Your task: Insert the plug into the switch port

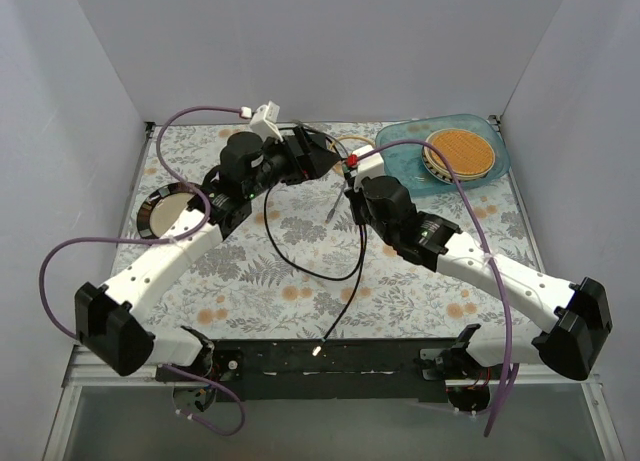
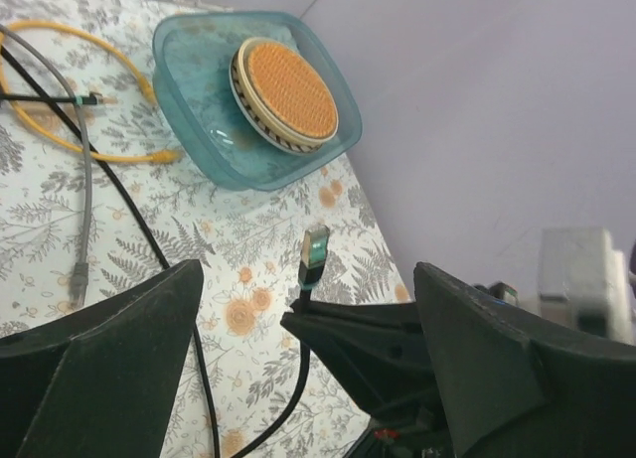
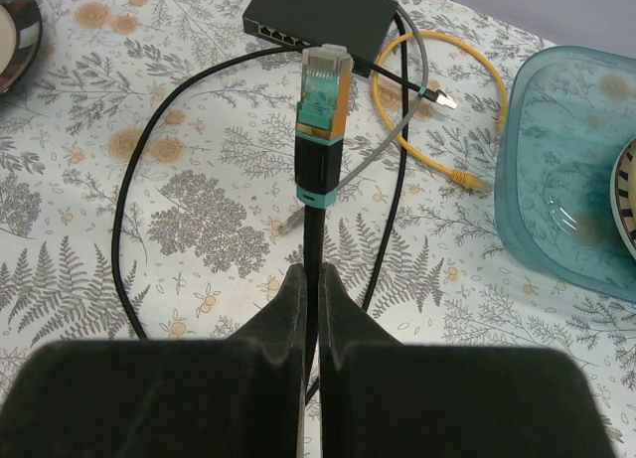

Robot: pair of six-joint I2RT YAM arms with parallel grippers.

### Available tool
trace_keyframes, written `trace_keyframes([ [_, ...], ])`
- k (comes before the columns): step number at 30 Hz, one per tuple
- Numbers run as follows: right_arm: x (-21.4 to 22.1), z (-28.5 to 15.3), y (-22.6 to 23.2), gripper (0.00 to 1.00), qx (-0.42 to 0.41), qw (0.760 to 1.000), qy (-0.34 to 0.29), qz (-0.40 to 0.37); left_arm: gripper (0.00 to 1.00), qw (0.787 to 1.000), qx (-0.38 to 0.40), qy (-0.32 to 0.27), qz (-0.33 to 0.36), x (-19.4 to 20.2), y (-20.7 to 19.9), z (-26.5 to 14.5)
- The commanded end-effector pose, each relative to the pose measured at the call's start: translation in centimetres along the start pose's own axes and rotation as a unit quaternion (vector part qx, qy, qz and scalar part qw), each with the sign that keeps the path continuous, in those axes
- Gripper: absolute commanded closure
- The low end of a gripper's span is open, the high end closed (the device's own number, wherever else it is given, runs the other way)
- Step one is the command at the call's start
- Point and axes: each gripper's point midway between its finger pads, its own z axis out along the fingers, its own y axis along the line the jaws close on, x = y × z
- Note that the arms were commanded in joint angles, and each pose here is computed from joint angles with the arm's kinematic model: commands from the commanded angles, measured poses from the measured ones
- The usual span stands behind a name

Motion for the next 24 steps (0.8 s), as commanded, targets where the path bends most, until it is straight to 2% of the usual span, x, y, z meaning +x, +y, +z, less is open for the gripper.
trace_keyframes([
  [1,-0.9,-0.3,-0.1,0.99,0.022,1.000,-0.018,0.005,0.16,0.998,0.010,0.060,-0.004,1.5,-0.2,1.9],
  [8,-0.5,-0.4,0.6,0.99,0.021,1.000,-0.014,0.005,0.37,0.994,0.033,0.095,-0.033,2.9,-0.5,4.4],
  [11,-0.4,-0.4,0.5,0.99,0.024,1.000,-0.013,0.005,0.39,0.994,0.045,0.095,-0.038,3.0,-0.8,4.6],
  [14,-0.5,-0.3,0.4,0.99,0.027,1.000,-0.013,0.005,0.49,0.992,0.056,0.102,-0.045,3.4,-1.0,5.1],
  [16,-0.4,-0.1,0.6,0.99,0.023,1.000,-0.011,0.003,0.64,0.991,0.061,0.108,-0.050,3.8,-1.0,5.5],
  [18,-0.3,-0.1,0.8,0.99,0.019,1.000,-0.008,0.005,0.72,0.991,0.066,0.108,-0.050,3.9,-1.2,5.7],
  [21,0.1,0.0,1.1,0.99,0.012,1.000,-0.005,0.004,0.97,0.990,0.074,0.107,-0.047,3.9,-1.3,5.7],
  [24,0.1,-0.1,1.1,0.99,0.008,1.000,-0.007,0.002,1.00,0.991,0.069,0.103,-0.040,4.1,-0.9,5.4],
])
